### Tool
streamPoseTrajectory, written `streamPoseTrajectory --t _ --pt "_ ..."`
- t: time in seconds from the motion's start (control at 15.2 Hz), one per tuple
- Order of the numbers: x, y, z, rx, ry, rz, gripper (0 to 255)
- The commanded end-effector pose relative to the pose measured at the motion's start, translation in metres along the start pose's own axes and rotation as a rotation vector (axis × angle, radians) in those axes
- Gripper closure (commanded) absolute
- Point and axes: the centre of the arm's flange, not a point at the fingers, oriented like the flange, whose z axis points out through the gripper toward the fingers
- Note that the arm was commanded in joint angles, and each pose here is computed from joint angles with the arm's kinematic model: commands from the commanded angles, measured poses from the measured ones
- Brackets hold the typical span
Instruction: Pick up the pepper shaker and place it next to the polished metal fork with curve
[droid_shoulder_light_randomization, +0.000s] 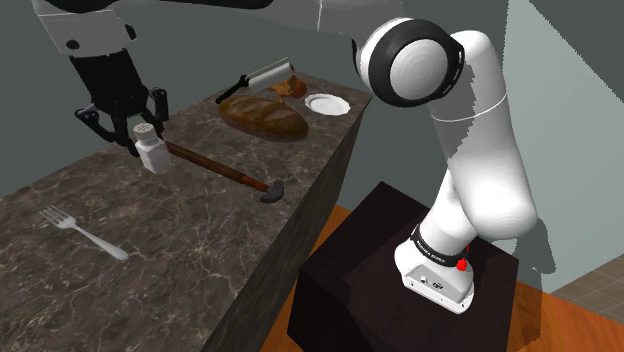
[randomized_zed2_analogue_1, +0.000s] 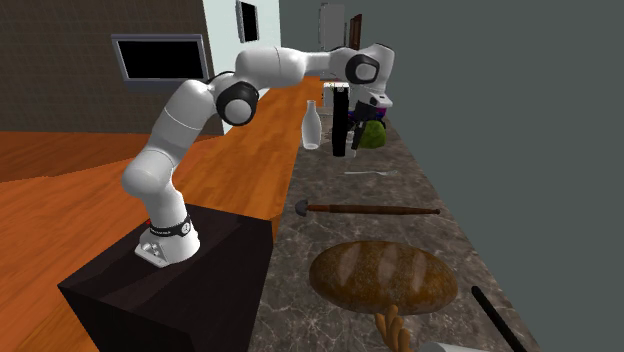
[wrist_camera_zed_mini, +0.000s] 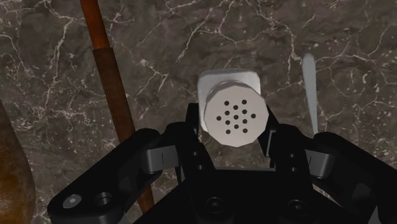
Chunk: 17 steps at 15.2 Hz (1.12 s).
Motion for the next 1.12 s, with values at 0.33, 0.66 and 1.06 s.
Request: streamPoseTrajectory --t 0.33,0.66,1.06 --pt "0.007 -0.002 0.037 0.0 0.001 0.0 255" --pt "0.012 -0.003 0.063 0.0 0.001 0.0 255" --pt "0.018 -0.004 0.094 0.0 0.001 0.0 255"
